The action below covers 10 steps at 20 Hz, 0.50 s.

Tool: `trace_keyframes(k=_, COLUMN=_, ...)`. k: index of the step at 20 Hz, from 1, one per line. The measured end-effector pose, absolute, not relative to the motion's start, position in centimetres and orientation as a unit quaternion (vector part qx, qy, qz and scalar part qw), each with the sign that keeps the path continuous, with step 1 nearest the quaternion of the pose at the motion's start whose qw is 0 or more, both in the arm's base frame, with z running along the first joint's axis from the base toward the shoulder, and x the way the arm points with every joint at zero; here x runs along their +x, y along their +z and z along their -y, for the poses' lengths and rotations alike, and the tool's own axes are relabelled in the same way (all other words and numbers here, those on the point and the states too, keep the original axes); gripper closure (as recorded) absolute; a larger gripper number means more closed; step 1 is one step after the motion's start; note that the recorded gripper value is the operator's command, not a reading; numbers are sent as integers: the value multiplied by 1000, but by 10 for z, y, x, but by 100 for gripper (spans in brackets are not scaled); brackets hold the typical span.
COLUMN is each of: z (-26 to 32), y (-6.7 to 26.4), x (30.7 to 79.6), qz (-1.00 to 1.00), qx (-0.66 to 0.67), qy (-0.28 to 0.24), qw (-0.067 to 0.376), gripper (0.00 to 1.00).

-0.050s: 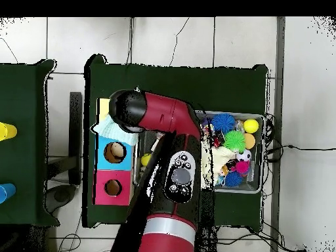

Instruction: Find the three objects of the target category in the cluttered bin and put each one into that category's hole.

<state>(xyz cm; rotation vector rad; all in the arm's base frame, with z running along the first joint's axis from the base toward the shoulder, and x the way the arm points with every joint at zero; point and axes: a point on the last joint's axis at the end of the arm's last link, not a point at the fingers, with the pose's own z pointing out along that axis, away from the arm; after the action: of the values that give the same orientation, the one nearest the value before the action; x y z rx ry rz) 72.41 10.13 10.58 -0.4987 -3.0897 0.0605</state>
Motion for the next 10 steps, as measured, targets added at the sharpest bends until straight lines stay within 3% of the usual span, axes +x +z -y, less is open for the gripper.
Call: trace_keyframes(k=10, z=-118, y=101, x=724, qz=989, qx=-147, qy=21, qw=0, gripper=0)
